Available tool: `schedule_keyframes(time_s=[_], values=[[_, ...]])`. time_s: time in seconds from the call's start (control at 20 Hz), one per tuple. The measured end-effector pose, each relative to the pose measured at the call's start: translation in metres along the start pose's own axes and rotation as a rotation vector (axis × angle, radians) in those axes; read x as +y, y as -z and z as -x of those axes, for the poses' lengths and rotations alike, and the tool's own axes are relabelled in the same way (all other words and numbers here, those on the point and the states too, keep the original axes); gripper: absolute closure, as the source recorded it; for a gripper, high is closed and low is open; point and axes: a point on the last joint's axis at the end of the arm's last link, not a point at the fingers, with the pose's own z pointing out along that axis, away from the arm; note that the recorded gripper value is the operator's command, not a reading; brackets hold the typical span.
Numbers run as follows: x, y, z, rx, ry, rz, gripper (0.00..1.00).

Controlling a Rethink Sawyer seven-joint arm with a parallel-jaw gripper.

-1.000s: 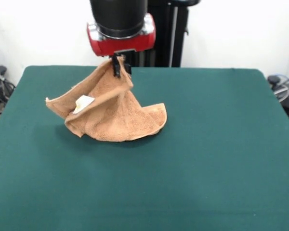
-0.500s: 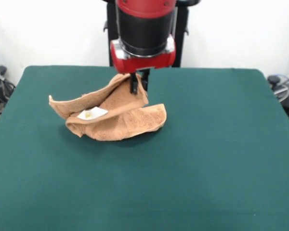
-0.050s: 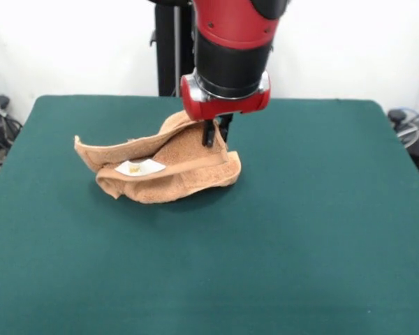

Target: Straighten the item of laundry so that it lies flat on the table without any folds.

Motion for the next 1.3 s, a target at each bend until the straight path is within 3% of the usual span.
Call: schedule_keyframes(time_s=[1.25,1.3], values=[[-0.007,-0.009,-0.005,-0.034,-0.017,-0.088,1.0],[-0.006,-0.009,-0.004,-0.038,-0.015,-0.096,0.0]])
